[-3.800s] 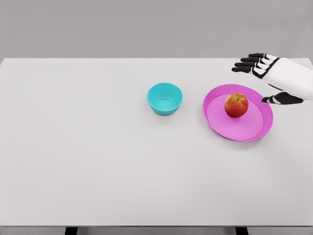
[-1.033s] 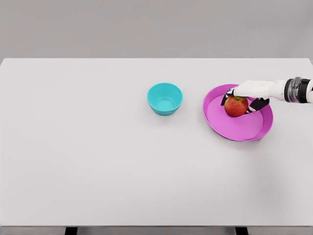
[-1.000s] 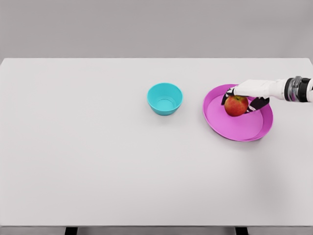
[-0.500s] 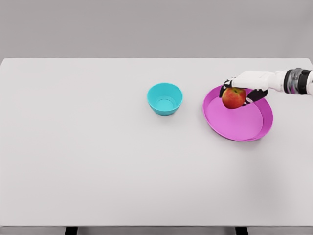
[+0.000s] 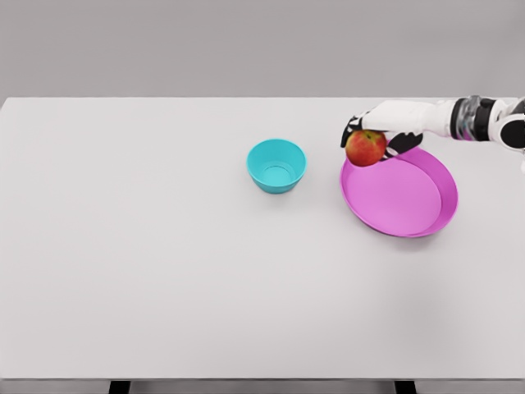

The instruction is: Put the apple from the pink plate into the blue bowl with your right arm

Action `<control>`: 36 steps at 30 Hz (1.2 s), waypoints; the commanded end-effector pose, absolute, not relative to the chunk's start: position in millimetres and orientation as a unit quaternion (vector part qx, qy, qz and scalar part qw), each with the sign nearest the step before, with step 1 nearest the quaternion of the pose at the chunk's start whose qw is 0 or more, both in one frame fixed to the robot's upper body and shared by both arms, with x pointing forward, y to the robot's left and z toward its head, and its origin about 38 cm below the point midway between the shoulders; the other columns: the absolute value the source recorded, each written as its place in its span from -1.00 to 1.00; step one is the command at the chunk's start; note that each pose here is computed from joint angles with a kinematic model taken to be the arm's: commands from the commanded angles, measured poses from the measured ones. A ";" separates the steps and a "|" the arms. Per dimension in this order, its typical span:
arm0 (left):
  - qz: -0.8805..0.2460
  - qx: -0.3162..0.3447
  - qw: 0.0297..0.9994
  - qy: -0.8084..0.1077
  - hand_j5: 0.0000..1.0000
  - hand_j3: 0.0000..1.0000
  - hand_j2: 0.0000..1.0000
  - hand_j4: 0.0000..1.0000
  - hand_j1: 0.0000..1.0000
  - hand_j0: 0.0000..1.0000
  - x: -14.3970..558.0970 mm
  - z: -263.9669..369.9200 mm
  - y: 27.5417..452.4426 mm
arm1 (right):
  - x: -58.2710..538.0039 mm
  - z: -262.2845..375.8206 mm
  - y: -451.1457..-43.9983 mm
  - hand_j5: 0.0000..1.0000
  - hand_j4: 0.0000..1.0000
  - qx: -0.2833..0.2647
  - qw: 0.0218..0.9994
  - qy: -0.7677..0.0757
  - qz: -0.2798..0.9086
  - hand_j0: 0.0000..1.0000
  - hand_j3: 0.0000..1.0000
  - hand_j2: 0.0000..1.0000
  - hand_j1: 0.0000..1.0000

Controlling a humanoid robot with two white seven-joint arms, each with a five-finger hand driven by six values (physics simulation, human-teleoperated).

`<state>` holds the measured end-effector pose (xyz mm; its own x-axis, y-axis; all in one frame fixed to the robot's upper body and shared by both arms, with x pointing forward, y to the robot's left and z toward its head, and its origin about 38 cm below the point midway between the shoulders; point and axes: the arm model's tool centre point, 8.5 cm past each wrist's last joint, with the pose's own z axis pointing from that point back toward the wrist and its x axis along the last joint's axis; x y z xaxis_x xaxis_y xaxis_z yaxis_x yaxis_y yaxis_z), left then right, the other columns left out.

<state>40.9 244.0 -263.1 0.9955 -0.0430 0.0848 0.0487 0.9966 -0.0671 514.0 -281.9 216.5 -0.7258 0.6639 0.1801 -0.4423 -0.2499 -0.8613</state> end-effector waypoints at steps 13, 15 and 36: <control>-0.023 -0.035 0.998 -0.041 1.00 1.00 1.00 1.00 1.00 1.00 40.8 -263.1 244.0 | 517.1 228.6 -214.6 0.21 0.21 -0.080 0.301 -0.539 0.783 0.21 0.21 0.21 0.21; -0.023 -0.035 0.998 -0.042 1.00 1.00 1.00 1.00 1.00 1.00 40.9 -263.1 244.0 | 517.4 230.2 -211.7 0.21 0.21 -0.079 0.298 -0.540 0.783 0.21 0.21 0.21 0.21; -0.022 -0.035 0.998 -0.041 1.00 1.00 1.00 1.00 1.00 1.00 40.8 -263.1 244.0 | 524.8 223.8 -153.7 0.24 0.24 -0.052 0.277 -0.545 0.789 0.24 0.24 0.24 0.24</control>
